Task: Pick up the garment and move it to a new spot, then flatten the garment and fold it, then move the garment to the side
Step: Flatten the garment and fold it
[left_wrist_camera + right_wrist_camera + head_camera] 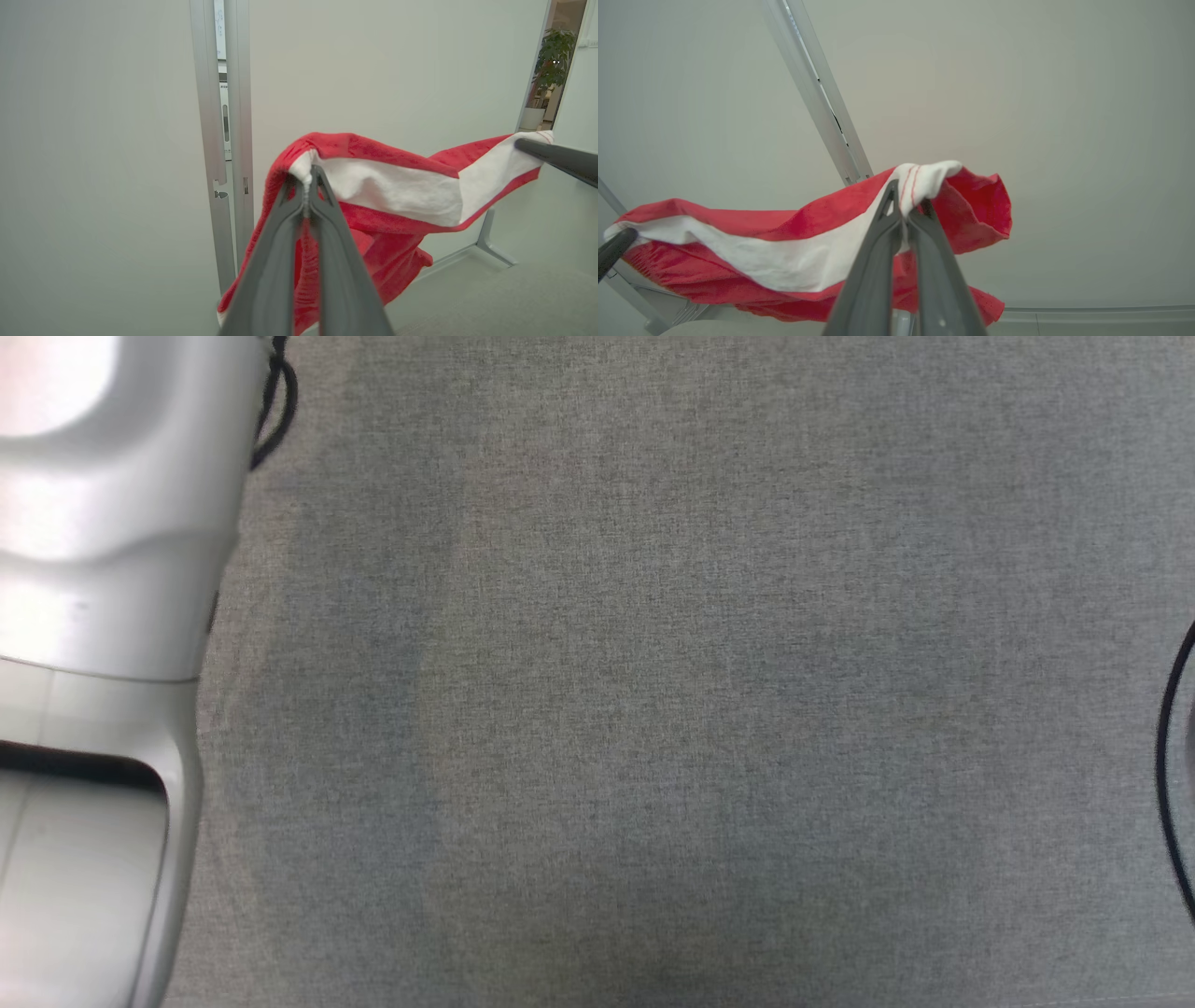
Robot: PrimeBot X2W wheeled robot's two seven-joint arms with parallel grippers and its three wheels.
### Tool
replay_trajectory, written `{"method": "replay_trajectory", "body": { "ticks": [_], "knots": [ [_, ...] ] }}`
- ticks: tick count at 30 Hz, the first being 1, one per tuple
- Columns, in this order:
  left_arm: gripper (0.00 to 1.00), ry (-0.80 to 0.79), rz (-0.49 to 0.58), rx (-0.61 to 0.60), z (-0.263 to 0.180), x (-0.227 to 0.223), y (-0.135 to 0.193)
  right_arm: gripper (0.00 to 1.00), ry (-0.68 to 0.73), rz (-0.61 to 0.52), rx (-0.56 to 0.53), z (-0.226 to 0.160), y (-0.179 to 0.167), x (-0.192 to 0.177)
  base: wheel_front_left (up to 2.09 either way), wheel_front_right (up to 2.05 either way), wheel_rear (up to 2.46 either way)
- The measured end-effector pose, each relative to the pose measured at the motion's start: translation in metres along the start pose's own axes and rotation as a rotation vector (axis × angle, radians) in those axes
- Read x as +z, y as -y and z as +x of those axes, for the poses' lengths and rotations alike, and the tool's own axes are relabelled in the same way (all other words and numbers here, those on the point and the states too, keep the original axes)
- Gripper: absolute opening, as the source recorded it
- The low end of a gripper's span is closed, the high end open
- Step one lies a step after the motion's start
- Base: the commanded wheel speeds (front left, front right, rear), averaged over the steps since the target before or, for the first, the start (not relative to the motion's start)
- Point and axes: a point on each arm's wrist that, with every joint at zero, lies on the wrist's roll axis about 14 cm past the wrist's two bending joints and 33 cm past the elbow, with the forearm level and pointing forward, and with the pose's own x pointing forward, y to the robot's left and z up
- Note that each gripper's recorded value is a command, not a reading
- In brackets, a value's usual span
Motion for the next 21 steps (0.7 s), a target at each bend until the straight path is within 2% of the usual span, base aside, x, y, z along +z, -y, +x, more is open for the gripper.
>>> {"method": "replay_trajectory", "body": {
  "ticks": [3, 8, 10, 14, 21],
  "knots": [
    [0.0, -0.143, -0.042, 0.02, -0.028, -0.067, -0.001, 0.0, -0.139, 0.052, -0.02, -0.031, 0.009, -0.073, 0.0, 0.0, 0.0],
    [0.0, -0.254, -0.149, 0.005, -0.08, -0.115, 0.028, 0.0, -0.248, 0.107, 0.005, -0.095, 0.001, -0.125, 0.0, 0.0, 0.0],
    [0.0, -0.272, -0.207, -0.006, -0.104, -0.121, 0.042, 0.0, -0.267, 0.098, 0.03, -0.122, -0.004, -0.13, 0.0, 0.0, 0.0],
    [0.0, -0.282, -0.249, -0.03, -0.154, -0.116, 0.062, 0.0, -0.301, 0.11, 0.014, -0.176, 0.005, -0.125, 0.0, 0.0, 0.0],
    [0.0, -0.382, -0.391, 0.059, -0.264, -0.116, 0.1, 0.0, -0.415, 0.163, -0.027, -0.274, -0.004, -0.127, 0.0, 0.0, 0.0]
  ]
}}
